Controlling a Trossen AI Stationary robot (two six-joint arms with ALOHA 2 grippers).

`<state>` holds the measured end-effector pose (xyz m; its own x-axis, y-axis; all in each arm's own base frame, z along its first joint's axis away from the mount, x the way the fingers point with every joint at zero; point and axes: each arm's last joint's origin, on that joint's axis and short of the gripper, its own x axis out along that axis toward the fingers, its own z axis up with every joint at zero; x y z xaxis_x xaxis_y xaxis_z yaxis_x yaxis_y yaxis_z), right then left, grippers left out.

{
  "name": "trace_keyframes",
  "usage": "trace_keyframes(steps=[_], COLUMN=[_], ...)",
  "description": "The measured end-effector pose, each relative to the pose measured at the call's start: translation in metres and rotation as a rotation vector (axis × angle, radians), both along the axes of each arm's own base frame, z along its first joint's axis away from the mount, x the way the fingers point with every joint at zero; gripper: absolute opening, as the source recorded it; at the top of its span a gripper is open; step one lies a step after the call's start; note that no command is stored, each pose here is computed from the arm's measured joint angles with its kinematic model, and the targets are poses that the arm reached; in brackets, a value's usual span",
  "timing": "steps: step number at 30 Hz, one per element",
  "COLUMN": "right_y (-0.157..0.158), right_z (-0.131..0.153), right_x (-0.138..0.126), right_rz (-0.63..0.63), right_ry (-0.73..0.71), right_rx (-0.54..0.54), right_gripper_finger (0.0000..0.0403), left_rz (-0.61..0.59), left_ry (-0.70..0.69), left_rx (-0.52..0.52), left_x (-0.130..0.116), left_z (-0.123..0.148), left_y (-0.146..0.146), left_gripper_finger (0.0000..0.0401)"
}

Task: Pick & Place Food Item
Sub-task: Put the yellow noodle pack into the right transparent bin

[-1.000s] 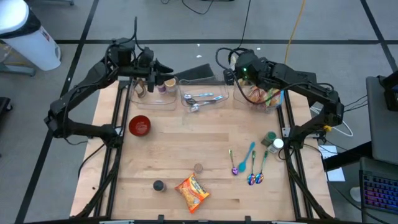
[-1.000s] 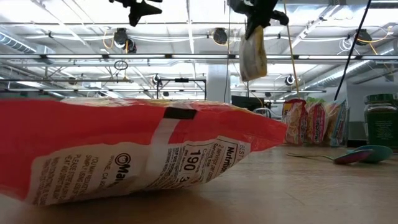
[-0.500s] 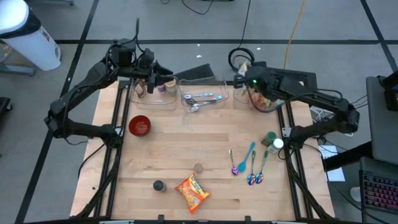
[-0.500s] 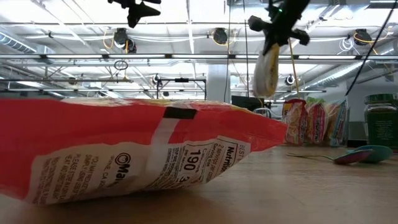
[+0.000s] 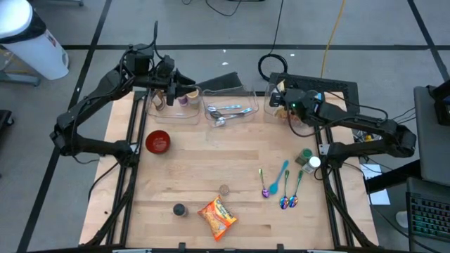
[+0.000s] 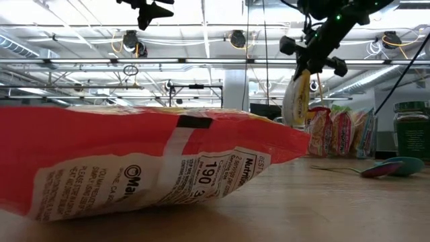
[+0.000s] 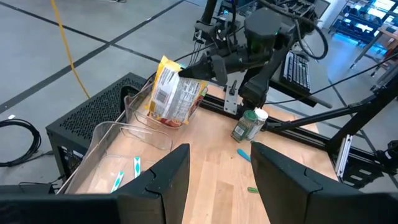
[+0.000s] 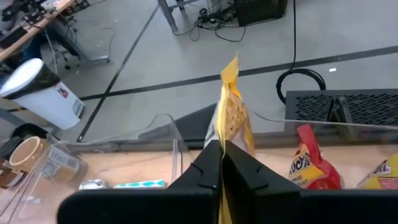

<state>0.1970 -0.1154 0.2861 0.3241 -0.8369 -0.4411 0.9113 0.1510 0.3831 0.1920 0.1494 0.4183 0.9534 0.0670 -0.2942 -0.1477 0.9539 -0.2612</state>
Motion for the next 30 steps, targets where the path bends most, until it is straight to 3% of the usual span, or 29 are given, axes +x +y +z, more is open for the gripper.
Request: trace_keyframes(steps=[11, 16, 30], right_y=[-0.014, -0.024, -0.035], right_z=[-0.014, -0.009, -0.024], right_x=[-0.010, -0.012, -0.004], right_rz=[-0.082, -0.090, -0.076], right_ry=[0.010, -0.021, 0.033], right_rx=[0.014, -0.021, 0.029], right_gripper_finger=[0.0000, 0.0000, 0.0000], left_rz=[-0.002, -0.004, 0.005], left_ry=[-0.001, -0.001, 0.002], left_rx=[-0.008, -0.008, -0.004], left_x=[0.001, 0.001, 0.001], left_z=[0.000, 0.000, 0.000], left_y=[-0.001, -0.001, -0.001], left_gripper_finger=[0.0177, 0.0177, 0.0177])
